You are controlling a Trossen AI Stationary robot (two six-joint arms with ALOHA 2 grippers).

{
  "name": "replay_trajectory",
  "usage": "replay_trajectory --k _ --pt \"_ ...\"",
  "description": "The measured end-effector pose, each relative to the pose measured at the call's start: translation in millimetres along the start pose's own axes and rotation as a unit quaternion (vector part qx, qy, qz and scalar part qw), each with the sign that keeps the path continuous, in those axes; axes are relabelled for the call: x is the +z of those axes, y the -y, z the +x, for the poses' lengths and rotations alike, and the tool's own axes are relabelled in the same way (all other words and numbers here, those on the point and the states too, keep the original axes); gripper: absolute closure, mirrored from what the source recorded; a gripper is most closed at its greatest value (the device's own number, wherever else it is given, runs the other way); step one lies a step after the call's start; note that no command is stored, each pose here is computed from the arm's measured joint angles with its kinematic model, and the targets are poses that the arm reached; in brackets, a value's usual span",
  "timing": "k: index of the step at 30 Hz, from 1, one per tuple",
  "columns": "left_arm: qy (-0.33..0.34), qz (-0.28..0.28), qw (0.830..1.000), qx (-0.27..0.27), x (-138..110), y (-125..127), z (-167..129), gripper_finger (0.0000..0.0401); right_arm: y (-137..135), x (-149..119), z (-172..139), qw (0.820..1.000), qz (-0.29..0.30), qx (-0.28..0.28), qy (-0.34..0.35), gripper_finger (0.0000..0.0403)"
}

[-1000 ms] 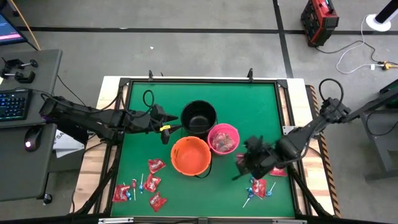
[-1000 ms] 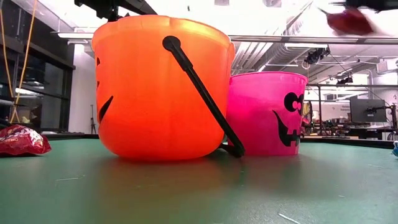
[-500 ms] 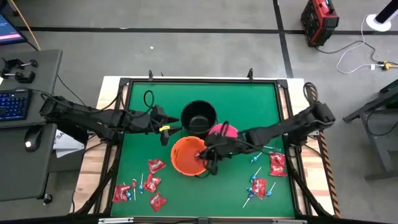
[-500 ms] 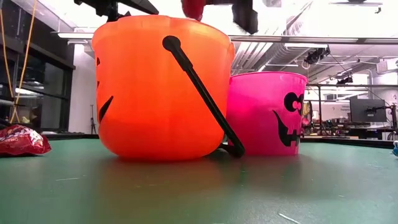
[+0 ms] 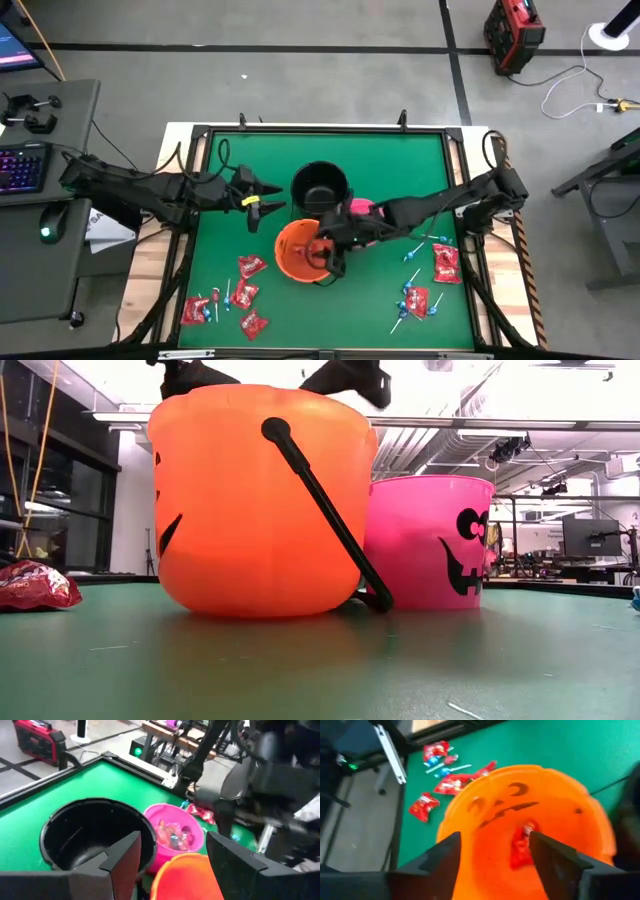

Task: Sort candy by brand, put in halloween buckets
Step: Put the red candy into the orange bucket

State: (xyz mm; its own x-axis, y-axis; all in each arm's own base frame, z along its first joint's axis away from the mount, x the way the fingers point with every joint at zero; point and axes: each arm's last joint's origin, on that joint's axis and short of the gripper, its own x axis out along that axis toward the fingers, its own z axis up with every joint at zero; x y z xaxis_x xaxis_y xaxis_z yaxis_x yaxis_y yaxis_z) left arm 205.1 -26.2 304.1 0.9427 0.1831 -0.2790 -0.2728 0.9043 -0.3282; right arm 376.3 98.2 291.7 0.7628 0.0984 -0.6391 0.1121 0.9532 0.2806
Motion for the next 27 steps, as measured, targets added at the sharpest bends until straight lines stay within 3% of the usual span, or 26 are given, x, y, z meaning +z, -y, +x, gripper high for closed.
replay_trajectory --k 3,6,9,13,17,23,27 --pt "-0.039 -0.015 0.999 -0.009 -8.2 3.1 -6.4 0.0188 4.0 11.0 -20.2 0.997 -0.019 -0.041 -0.061 0.0150" --pt "-0.140 -0.035 0.989 -0.022 -30.8 10.3 -10.4 0.0188 7.9 11.7 -42.0 0.984 -0.041 -0.119 -0.125 0.0145" --pt "-0.244 -0.046 0.968 -0.027 -57.4 22.6 -15.1 0.0188 11.1 4.9 -66.8 0.966 -0.061 -0.192 -0.162 0.0144" --pt "-0.348 -0.056 0.936 -0.017 -88.9 39.5 -26.9 0.0188 18.0 -9.1 -102.6 0.953 -0.042 -0.243 -0.176 0.0144" --pt "-0.414 0.000 0.910 0.028 -117.3 46.3 -34.7 0.0188 27.2 -28.3 -131.8 0.954 0.019 -0.263 -0.143 0.0144" --pt "-0.402 0.144 0.902 0.058 -143.8 52.1 -22.5 0.0188 40.7 -61.8 -153.3 0.946 0.134 -0.283 -0.089 0.0144" --pt "-0.427 0.170 0.886 0.065 -152.2 48.7 -8.7 0.0188 42.5 -80.3 -153.1 0.942 0.176 -0.277 -0.073 0.0144"
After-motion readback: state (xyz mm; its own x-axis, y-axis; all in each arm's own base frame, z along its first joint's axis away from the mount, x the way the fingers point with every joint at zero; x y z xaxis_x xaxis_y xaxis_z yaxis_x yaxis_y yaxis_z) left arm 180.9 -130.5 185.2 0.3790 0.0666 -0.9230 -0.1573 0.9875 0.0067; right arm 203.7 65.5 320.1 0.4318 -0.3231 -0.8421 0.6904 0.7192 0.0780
